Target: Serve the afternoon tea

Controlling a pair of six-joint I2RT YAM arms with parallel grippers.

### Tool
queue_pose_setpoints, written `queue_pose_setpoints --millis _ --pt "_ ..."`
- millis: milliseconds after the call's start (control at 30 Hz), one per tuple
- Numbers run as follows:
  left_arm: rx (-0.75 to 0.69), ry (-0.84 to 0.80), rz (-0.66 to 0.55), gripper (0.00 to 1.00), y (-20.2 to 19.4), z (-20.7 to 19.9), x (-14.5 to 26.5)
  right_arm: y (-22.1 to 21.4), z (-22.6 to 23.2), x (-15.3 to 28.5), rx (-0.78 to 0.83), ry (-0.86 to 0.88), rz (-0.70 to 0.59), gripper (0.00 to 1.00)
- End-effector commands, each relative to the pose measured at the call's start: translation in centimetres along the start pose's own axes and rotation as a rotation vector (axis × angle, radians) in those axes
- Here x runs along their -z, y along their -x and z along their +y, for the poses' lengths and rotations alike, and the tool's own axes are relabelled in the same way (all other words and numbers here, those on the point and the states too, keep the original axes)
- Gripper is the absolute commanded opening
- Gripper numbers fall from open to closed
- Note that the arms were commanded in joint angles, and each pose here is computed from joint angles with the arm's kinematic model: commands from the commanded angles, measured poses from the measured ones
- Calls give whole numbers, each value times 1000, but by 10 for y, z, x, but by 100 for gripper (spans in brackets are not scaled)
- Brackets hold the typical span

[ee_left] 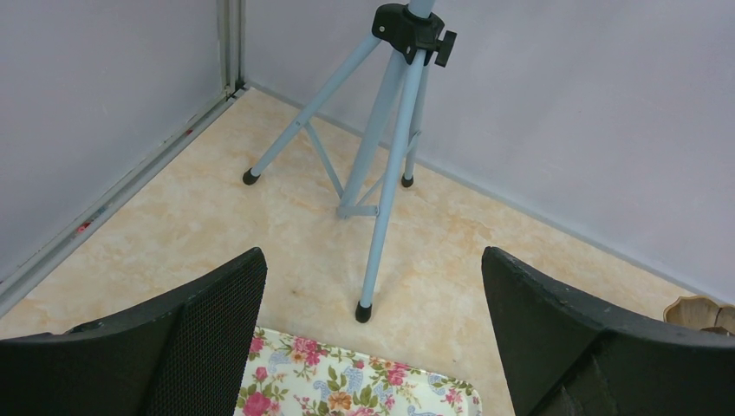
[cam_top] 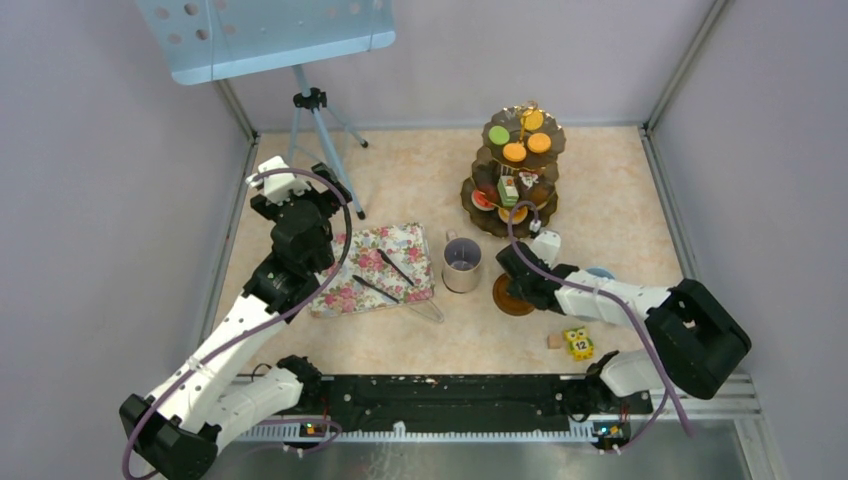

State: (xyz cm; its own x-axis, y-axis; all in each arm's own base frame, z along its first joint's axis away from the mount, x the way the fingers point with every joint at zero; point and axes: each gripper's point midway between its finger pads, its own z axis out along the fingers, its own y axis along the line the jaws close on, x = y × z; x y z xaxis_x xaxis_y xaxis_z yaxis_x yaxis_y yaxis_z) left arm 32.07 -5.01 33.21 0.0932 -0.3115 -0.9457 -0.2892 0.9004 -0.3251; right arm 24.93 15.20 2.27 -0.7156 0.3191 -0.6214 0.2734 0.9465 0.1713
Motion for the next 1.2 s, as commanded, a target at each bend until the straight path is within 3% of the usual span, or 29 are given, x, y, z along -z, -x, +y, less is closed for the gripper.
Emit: queue_pose_setpoints --millis 0,100,167,333,467,567,700,1067,1167 --pt "21 -12 -20 99 9 -5 -1 -1 -5 -7 54 -10 6 12" --pt "22 -7 -24 99 9 -4 -1 15 6 9 86 33 -8 12" --pt "21 -7 -23 99 9 -4 -1 36 11 31 109 67 -48 17" --pt "20 -16 -18 99 8 -6 -1 90 -7 90 117 113 -254 60" --pt "20 -18 -18 99 8 -7 -1 117 -69 111 -69 -136 -410 77" --pt "26 -15 -24 99 11 -5 0 112 -110 117 -285 -341 -373 80" --pt "33 -30 -23 99 12 -8 1 102 -121 101 -421 -461 -258 81" --pt "39 -27 -31 99 15 -6 2 95 -123 56 -801 -513 -123 76" --pt "41 -28 -32 99 15 -6 2 107 -117 52 -852 -492 -131 85"
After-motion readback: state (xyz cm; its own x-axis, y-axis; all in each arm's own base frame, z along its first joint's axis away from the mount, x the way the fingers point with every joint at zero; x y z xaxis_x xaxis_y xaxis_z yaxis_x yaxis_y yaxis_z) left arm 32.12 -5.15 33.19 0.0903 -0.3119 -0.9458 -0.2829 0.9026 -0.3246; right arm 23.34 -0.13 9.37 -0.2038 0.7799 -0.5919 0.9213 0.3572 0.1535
